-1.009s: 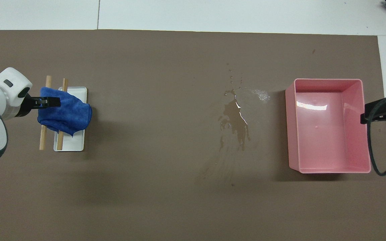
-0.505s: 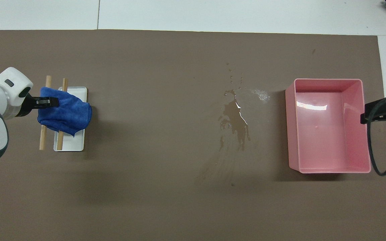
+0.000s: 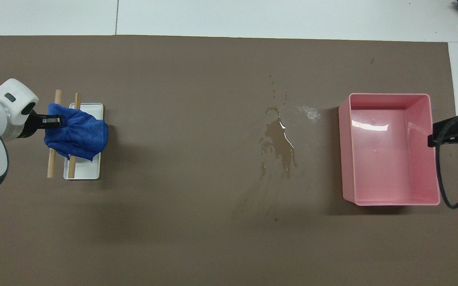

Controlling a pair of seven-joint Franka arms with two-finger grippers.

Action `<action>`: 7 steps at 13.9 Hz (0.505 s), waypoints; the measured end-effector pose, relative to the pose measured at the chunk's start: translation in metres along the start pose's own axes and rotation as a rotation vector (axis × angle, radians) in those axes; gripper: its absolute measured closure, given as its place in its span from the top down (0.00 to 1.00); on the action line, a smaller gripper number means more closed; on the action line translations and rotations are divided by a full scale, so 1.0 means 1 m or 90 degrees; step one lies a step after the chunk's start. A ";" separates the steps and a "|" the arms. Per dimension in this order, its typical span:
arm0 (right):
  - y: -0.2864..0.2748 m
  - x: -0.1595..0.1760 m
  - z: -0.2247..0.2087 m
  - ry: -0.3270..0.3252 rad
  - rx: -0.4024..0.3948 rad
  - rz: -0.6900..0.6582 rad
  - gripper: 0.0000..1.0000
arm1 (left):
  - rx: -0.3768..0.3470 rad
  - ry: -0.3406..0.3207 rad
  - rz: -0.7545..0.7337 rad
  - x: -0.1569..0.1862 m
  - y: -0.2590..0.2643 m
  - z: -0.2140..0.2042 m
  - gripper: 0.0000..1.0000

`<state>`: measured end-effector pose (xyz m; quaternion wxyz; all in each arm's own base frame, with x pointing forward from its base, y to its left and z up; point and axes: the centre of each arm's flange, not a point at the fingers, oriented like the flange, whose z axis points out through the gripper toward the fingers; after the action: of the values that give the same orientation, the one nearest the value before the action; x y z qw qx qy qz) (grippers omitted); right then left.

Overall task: Wipe water with towel using both arms
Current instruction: 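Close the left gripper on the edge of the blue towel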

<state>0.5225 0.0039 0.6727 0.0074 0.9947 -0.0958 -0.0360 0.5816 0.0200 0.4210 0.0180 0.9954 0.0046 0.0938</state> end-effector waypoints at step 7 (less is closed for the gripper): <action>0.000 0.000 0.000 0.000 0.000 0.000 1.00 | -0.005 -0.037 0.000 0.010 0.000 -0.001 0.27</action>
<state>0.5223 0.0039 0.6729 0.0074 0.9947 -0.0958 -0.0357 0.5911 0.0202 0.4240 0.0219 0.9977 0.0035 0.0646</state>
